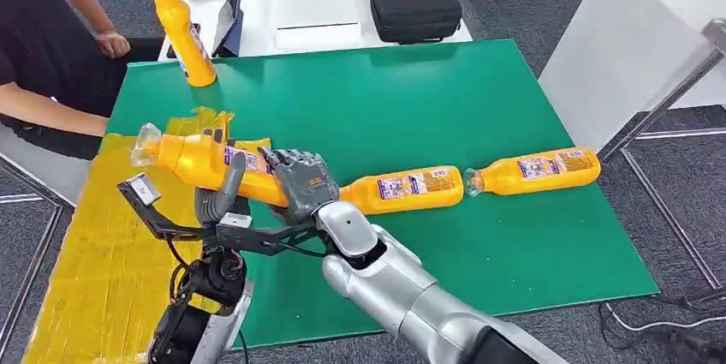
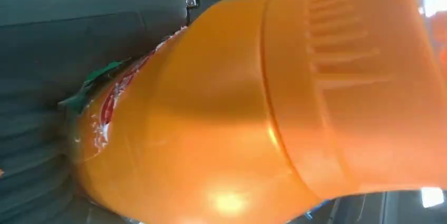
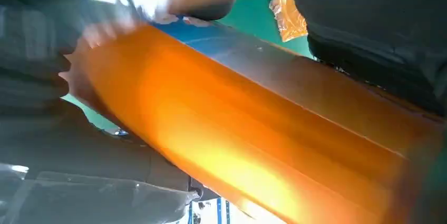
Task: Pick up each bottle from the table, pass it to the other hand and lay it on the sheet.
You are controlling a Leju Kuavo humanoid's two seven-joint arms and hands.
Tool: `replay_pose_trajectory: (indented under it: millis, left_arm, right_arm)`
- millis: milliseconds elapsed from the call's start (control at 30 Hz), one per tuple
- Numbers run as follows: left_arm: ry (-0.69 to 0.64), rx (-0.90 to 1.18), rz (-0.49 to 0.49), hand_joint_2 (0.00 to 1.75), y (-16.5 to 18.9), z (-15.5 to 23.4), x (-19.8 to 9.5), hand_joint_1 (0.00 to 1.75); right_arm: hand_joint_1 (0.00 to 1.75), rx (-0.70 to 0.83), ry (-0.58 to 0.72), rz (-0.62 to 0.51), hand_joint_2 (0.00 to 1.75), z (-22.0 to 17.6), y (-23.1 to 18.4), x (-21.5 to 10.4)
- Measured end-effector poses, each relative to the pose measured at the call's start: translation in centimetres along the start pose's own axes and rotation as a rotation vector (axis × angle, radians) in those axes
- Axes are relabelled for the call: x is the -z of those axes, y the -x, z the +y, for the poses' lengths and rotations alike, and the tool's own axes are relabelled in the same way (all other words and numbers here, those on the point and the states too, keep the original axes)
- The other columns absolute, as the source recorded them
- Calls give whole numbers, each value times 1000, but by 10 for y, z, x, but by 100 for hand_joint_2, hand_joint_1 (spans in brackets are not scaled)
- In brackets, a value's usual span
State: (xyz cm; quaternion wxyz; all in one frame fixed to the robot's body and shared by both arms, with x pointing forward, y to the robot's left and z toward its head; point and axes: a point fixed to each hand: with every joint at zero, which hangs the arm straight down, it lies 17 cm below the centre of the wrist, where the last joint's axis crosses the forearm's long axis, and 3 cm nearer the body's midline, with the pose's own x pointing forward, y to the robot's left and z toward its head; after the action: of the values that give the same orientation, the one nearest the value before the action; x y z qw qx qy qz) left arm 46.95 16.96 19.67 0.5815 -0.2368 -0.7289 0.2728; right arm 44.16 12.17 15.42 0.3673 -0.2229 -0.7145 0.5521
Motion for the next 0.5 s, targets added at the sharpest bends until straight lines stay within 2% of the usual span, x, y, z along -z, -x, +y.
replay_pose_trajectory:
  millis: [100,133,167,500]
  left_arm:
    - [-2,0,-1,175,0,0,0,0]
    - [-5,6,-4,175,0,0,0,161]
    - [-9,12,-7,175,-1,1,0,175]
    - [-36,35,-35,175,-6,3,1,175]
  right_arm:
    - [175,1,0,0,175,0,0,0]
    - [175,3,-1,1,175,0,0,0]
    - [175,6,-2,2,175,1,0,0]
    - [175,24,-16,15,175,3,1,0]
